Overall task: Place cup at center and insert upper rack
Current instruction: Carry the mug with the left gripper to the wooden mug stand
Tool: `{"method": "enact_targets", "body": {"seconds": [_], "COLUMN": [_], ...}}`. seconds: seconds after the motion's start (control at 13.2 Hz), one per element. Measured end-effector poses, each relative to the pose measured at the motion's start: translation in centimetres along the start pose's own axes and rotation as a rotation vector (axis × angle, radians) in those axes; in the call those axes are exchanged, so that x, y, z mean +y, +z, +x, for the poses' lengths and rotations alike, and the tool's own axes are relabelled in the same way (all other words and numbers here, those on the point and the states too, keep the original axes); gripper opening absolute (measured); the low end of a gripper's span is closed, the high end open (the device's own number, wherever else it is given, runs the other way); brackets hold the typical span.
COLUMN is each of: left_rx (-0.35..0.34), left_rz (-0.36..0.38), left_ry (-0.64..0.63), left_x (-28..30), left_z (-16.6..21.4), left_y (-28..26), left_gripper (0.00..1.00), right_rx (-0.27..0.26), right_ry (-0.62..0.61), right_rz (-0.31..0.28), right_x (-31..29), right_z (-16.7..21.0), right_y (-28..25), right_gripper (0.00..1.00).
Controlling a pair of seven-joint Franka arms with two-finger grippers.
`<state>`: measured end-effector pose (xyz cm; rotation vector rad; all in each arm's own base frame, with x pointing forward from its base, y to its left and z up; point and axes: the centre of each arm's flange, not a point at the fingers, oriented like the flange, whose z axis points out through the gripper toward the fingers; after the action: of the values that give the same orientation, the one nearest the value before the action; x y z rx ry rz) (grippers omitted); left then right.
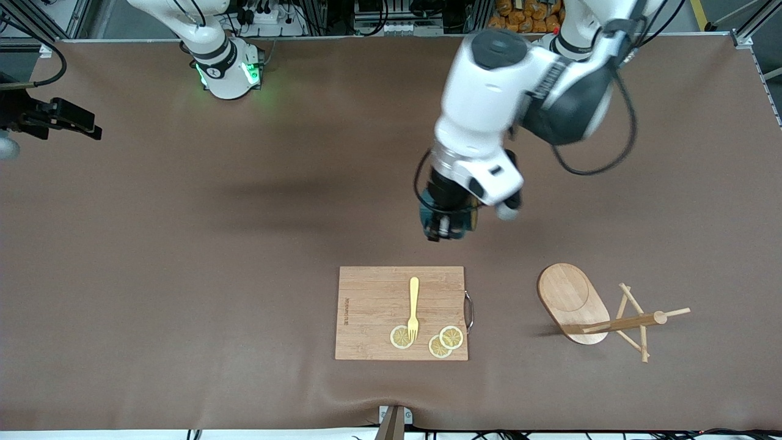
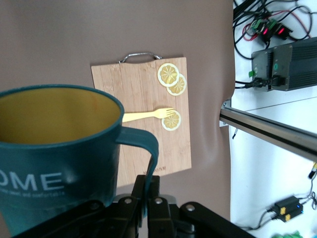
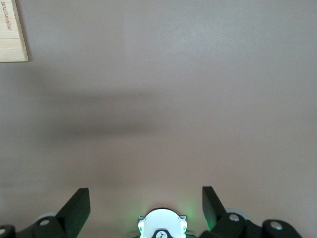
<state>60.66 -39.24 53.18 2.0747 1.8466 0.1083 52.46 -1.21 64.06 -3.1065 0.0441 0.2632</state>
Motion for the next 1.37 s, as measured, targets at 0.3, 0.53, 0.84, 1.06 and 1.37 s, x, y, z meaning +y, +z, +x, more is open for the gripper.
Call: {"method": "enact_targets", "body": {"seconds": [0.3,0.53,0.84,1.06,1.37], "left_rx": [-0.135,-0.235,-0.336,-0.444,-0.562], "left_rz": [0.028,0.024,0.021,0.042,0.079], "left_ry": [-0.022,-0.037,-0.017,0.018,0.069], "left_x": [3.6,5.3,6.3,6.2,5.2], "left_z": [8.1,13.6,20.1,25.7,33.0], "left_y": [-0.5,-0.9,-1.0,-0.7,1.3], "left_gripper": [0.05,0.05,0.05,0.05,0.05], "right_rx": [0.000,0.000,0.000,0.000,0.000], "right_ry": [0.000,-0.001,0.000,0.001,0.000], "right_rz": [0.000,0.000,0.000,-0.002,-0.003], "right_x": [0.0,0.0,0.0,0.0,0.0], "right_z": [0.0,0.0,0.0,0.0,0.0], "right_y": [0.0,0.0,0.0,0.0,0.0], "right_gripper": [1.00,1.00,1.00,1.00,1.00]}}
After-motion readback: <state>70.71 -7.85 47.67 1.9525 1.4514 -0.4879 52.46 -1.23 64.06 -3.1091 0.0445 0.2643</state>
